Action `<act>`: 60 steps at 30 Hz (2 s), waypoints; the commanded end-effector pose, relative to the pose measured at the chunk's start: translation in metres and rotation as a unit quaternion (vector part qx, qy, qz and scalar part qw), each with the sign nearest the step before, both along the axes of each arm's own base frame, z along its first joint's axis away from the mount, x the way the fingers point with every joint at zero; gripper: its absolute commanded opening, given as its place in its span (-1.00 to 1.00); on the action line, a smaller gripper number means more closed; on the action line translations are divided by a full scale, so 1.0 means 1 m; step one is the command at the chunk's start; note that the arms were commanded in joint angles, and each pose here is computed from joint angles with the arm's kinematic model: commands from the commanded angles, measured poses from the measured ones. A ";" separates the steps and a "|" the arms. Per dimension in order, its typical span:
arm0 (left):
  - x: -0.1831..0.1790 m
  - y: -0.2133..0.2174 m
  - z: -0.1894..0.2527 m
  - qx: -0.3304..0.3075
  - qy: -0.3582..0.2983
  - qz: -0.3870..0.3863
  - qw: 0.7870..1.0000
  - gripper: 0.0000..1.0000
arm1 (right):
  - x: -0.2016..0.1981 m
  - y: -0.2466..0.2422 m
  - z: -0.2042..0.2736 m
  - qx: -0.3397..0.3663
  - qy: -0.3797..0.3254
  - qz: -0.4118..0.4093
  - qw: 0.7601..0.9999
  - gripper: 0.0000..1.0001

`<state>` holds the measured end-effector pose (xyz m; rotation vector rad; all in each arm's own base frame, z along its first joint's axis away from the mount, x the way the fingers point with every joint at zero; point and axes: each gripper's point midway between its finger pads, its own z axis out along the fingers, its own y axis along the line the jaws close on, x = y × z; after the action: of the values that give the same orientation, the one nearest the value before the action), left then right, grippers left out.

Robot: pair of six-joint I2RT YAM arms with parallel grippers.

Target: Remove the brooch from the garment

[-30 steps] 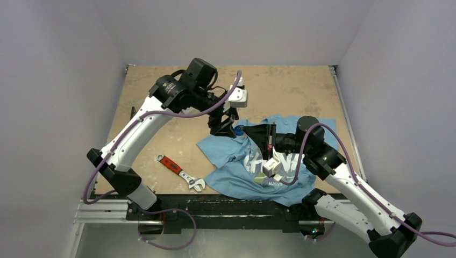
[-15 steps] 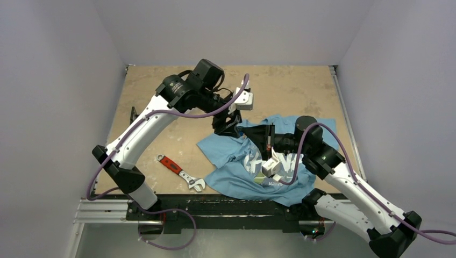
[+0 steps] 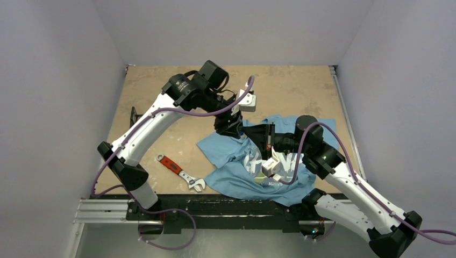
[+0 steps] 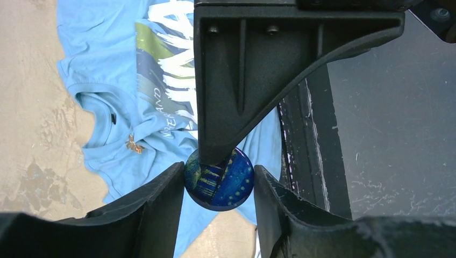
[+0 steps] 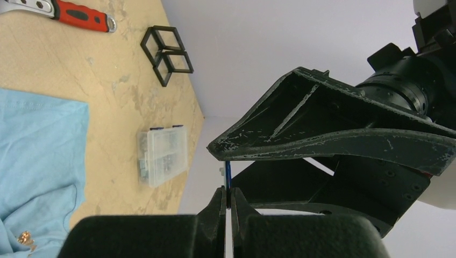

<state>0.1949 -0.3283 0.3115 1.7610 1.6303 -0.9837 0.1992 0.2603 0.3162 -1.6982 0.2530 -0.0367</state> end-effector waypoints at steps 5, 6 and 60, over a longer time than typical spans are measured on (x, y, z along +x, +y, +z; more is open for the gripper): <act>-0.004 -0.002 0.017 -0.022 -0.019 -0.018 0.999 -0.28 | 0.001 0.002 0.019 0.006 -0.017 0.000 1.000 -1.00; -0.005 -0.002 0.017 -0.022 -0.018 -0.018 0.999 -0.33 | 0.001 0.002 0.019 0.007 -0.018 0.001 1.000 -1.00; 0.226 0.402 -0.215 0.395 -0.123 0.165 0.895 -0.50 | 0.085 -0.029 -0.021 0.102 0.351 -0.304 0.880 0.98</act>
<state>0.4070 0.0596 0.0961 1.8036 2.2584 0.0386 0.2835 0.2341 0.2928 -1.3202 1.2696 0.1456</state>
